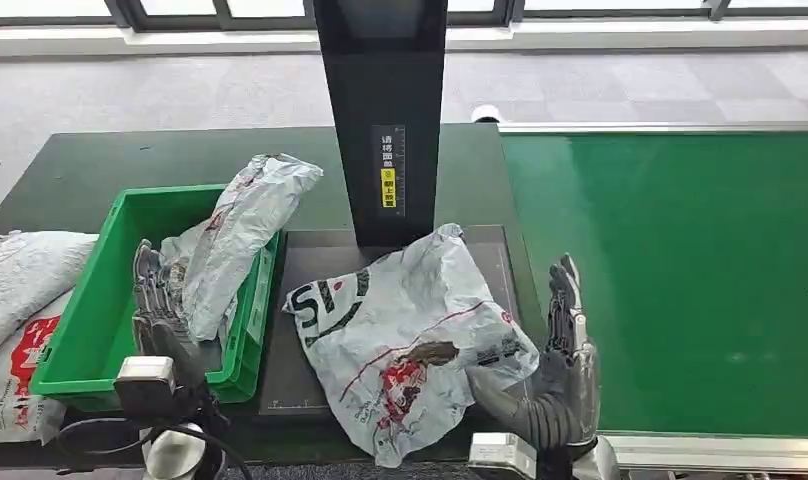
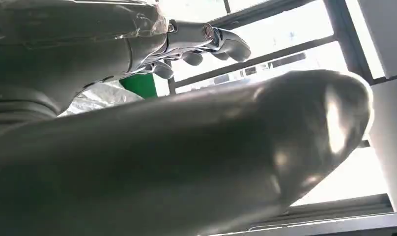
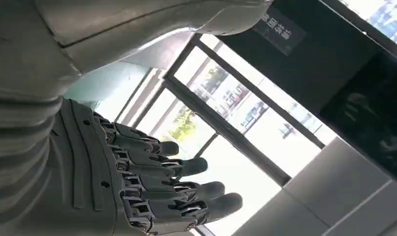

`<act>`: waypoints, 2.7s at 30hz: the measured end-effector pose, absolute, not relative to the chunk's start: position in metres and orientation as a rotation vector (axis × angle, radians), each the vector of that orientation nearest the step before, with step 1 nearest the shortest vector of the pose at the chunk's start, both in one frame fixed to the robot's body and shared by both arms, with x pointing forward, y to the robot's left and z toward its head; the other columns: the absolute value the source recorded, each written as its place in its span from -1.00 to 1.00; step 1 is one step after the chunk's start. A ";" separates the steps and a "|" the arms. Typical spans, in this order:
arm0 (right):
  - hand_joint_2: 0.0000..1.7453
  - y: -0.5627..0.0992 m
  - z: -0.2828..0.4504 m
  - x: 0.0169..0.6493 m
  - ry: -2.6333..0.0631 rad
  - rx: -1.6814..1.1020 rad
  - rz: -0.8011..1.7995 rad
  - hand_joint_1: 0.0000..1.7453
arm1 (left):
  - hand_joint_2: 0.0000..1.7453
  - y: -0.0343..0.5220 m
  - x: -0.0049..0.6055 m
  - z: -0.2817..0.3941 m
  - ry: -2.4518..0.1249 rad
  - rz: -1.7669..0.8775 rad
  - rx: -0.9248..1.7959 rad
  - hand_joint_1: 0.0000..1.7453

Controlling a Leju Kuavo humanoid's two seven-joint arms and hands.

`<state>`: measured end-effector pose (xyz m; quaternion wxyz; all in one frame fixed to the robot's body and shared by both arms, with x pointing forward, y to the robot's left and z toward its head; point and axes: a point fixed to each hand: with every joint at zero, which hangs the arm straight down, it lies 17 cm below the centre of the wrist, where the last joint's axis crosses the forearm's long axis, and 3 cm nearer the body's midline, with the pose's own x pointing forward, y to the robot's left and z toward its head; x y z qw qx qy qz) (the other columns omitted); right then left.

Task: Moved the parcel from conveyor to table for the left to box.

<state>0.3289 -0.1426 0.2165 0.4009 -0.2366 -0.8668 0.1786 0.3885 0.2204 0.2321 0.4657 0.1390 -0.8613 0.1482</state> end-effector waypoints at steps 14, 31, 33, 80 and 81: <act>1.00 -0.177 0.279 0.291 -2.400 -0.733 0.223 -1.00 | 1.00 0.144 0.407 0.231 -2.125 -0.095 0.278 -1.00; 1.00 -0.189 0.306 0.279 -2.473 -0.713 0.176 -1.00 | 1.00 -0.026 0.390 0.166 -2.068 -0.972 0.204 -1.00; 1.00 -0.190 0.307 0.278 -2.475 -0.715 0.174 -1.00 | 1.00 -0.028 0.390 0.164 -2.064 -0.978 0.201 -1.00; 1.00 -0.191 0.308 0.271 -2.474 -0.710 0.185 -1.00 | 1.00 -0.032 0.384 0.231 -2.352 -0.810 0.317 1.00; 1.00 -0.191 0.308 0.271 -2.474 -0.712 0.183 -1.00 | 1.00 -0.026 0.383 0.238 -2.374 -0.768 0.328 1.00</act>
